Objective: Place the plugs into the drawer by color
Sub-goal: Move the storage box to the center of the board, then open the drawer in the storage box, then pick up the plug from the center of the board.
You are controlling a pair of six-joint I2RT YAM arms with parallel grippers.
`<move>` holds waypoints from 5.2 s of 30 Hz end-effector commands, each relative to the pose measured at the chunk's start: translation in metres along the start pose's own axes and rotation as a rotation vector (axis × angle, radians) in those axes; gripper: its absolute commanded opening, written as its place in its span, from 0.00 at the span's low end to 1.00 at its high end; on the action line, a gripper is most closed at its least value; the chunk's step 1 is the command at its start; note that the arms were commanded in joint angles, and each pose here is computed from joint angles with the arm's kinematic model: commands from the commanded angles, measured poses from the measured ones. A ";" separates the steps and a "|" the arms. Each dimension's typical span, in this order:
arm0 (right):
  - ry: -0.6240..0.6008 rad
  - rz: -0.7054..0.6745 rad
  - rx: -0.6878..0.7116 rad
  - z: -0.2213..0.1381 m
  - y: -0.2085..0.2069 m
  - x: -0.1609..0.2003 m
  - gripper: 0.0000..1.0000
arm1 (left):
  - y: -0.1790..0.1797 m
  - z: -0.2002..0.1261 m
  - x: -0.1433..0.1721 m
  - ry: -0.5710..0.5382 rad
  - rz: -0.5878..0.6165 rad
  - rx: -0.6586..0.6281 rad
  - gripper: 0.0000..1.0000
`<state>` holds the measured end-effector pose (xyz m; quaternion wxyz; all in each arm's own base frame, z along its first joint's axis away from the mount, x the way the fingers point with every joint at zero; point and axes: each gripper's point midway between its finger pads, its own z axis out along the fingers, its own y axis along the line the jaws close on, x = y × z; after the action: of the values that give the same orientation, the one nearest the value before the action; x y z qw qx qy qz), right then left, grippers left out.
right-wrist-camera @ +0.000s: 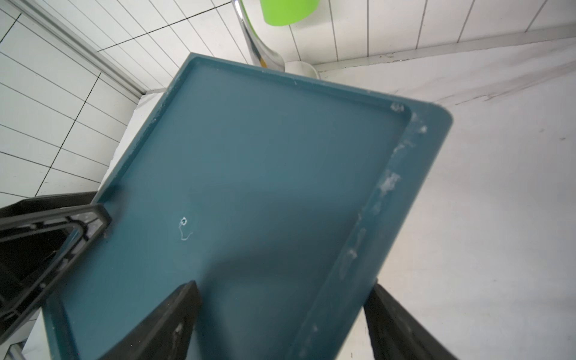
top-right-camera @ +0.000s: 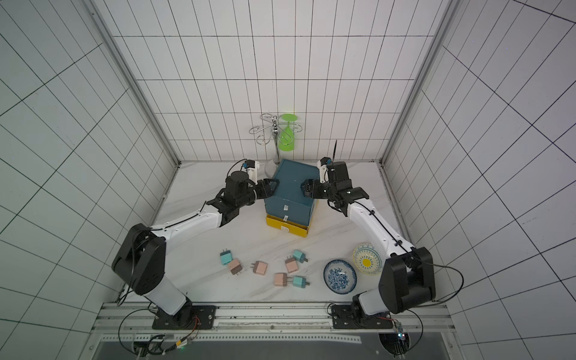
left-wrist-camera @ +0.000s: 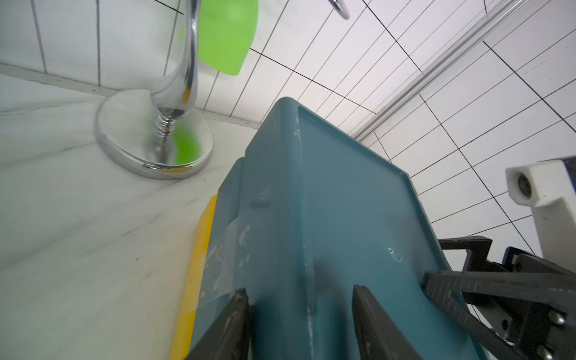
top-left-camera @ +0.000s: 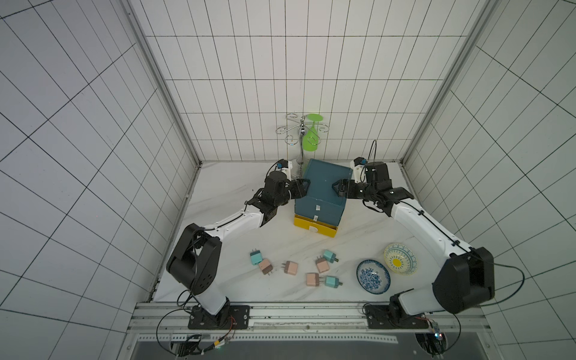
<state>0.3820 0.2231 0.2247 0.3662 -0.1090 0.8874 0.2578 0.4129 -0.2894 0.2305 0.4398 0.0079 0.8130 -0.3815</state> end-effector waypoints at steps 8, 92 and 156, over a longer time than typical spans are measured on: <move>0.250 0.062 0.058 0.058 0.018 0.067 0.87 | 0.032 -0.039 -0.019 -0.015 -0.026 -0.075 0.56; 0.261 0.140 0.173 0.076 -0.034 0.071 0.87 | -0.028 -0.102 0.160 0.041 -0.449 0.294 0.00; 0.555 -0.595 0.229 -0.074 0.060 0.332 0.77 | 0.102 -0.227 0.203 0.185 -0.014 -0.372 0.82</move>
<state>0.0832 0.2316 0.0637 0.2007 -0.3658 0.9084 -0.0266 0.1609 -0.1421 0.0959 0.3457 -0.0465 0.9081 -0.2319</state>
